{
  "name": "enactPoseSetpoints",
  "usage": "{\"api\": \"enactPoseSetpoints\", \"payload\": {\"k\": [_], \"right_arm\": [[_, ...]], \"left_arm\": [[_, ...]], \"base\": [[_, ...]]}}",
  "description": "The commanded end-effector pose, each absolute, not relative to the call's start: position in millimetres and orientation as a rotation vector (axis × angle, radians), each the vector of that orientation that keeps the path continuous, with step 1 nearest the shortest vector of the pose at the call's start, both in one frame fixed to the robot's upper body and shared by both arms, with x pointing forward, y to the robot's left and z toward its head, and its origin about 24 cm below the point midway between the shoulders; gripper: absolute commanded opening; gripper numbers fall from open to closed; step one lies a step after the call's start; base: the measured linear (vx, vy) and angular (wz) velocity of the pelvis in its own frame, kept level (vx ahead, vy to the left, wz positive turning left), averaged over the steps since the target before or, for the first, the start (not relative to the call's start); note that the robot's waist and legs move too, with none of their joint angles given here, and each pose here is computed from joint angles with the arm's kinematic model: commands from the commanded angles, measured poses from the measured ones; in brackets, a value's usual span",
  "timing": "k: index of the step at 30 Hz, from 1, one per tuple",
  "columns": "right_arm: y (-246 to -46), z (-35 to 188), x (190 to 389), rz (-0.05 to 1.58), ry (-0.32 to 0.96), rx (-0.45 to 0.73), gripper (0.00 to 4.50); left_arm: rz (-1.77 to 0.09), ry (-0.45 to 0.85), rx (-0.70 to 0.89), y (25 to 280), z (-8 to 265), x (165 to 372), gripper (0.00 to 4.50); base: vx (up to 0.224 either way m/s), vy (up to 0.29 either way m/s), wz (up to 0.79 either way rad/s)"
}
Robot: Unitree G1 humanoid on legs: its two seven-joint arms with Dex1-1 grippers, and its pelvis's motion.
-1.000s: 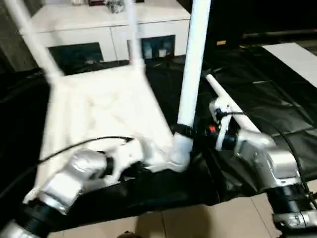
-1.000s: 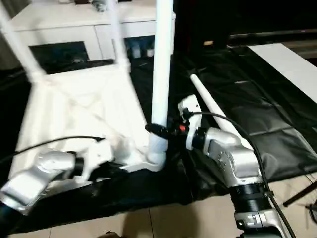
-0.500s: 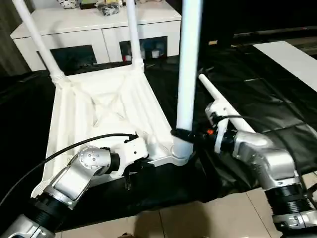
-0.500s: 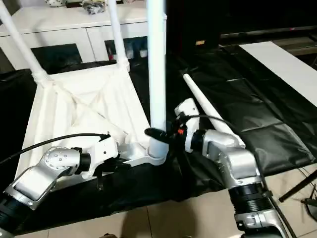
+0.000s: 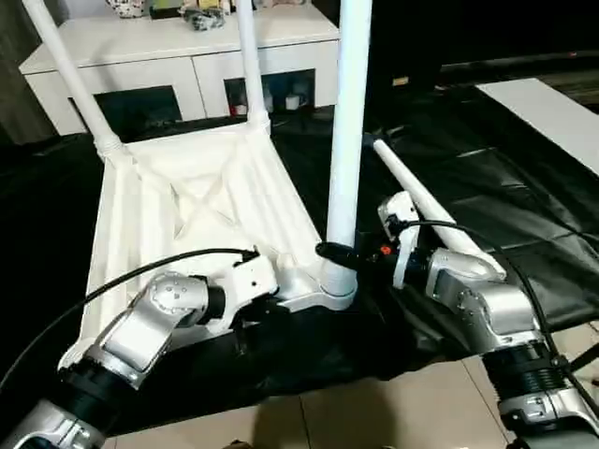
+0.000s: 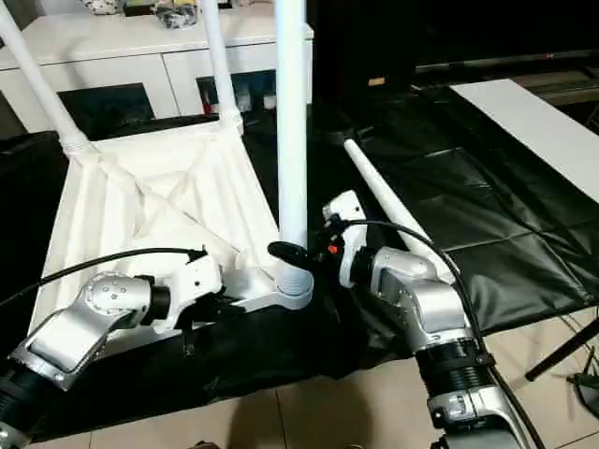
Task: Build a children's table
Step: Insert table leg to table base
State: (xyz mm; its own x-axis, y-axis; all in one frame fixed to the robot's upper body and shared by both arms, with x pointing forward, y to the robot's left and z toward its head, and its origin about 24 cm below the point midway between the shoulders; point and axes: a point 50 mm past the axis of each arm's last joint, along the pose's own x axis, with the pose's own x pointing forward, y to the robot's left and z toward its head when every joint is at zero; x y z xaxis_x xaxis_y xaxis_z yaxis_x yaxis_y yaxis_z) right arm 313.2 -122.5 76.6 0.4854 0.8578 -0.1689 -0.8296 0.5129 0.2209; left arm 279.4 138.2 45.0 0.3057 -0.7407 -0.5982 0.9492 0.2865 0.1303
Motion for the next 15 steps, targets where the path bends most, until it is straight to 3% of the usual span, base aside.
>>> {"api": "enactPoseSetpoints", "payload": {"k": [1, 15], "right_arm": [[-123.8, 71.5, 315.0, 1.028, 0.294, 0.102, 1.85], [-136.7, 40.9, 299.3, 0.869, 0.251, 0.295, 1.85]], "left_arm": [[-1.139, 0.453, 0.552, 147.1, 52.2, 287.0, 0.00], [-1.130, 0.444, 0.540, 148.2, 54.1, 290.8, 0.00]], "base": [[0.000, 0.000, 0.00], [0.000, 0.000, 0.00]]}}
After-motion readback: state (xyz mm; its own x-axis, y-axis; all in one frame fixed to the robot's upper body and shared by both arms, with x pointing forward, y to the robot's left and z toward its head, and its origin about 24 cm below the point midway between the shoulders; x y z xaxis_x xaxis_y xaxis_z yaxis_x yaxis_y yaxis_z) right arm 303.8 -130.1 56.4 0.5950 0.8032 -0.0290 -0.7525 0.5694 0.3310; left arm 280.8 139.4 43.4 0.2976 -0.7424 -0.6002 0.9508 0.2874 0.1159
